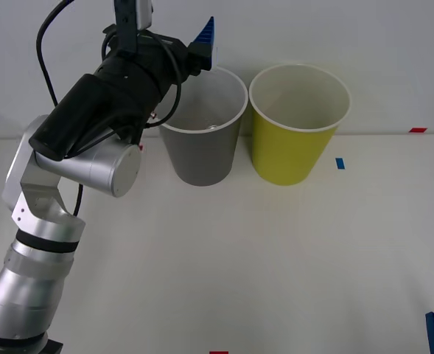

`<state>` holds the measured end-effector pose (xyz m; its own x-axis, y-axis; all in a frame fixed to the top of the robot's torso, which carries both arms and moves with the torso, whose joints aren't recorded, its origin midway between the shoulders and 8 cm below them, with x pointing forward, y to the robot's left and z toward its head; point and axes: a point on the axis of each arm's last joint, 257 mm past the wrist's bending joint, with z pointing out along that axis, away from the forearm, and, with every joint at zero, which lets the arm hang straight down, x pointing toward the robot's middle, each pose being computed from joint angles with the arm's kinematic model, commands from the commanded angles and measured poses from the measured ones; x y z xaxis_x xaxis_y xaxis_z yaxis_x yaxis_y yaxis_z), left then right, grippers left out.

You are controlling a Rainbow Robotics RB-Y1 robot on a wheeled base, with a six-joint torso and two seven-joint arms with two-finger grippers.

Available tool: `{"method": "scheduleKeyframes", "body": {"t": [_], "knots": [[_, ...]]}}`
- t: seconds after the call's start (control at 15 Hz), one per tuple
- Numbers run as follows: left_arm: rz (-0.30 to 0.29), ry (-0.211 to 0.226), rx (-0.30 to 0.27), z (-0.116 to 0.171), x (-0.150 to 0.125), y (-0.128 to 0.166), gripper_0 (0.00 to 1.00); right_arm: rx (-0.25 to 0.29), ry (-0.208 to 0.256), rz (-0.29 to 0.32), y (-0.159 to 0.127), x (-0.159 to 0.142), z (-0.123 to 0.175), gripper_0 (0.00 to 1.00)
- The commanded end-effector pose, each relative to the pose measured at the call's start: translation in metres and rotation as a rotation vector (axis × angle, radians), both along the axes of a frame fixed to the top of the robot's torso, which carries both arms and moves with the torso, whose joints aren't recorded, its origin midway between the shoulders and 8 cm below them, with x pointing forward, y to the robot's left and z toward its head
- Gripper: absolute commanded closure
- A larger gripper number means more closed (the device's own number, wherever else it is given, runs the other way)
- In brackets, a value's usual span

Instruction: Put cans in the gray bin and PET bottles in the light green bin.

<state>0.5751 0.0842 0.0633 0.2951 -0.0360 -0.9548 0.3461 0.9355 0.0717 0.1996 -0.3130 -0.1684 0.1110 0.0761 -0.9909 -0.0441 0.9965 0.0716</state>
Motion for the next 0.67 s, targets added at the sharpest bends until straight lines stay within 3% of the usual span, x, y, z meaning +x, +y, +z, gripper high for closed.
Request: {"method": "scheduleKeyframes", "body": {"t": [0.07, 0.4, 0.67], "knots": [[0.033, -0.005, 0.010, -0.009, -0.019, 0.026, 0.00, 0.000, 0.000, 0.000, 0.000, 0.000, 0.000, 0.00], [0.100, 0.035, 0.041, -0.050, -0.065, 0.074, 0.00, 0.000, 0.000, 0.000, 0.000, 0.000, 0.000, 0.00], [0.154, 0.121, 0.065, -0.096, -0.104, 0.108, 0.00, 0.000, 0.000, 0.000, 0.000, 0.000, 0.000, 0.00]]}}
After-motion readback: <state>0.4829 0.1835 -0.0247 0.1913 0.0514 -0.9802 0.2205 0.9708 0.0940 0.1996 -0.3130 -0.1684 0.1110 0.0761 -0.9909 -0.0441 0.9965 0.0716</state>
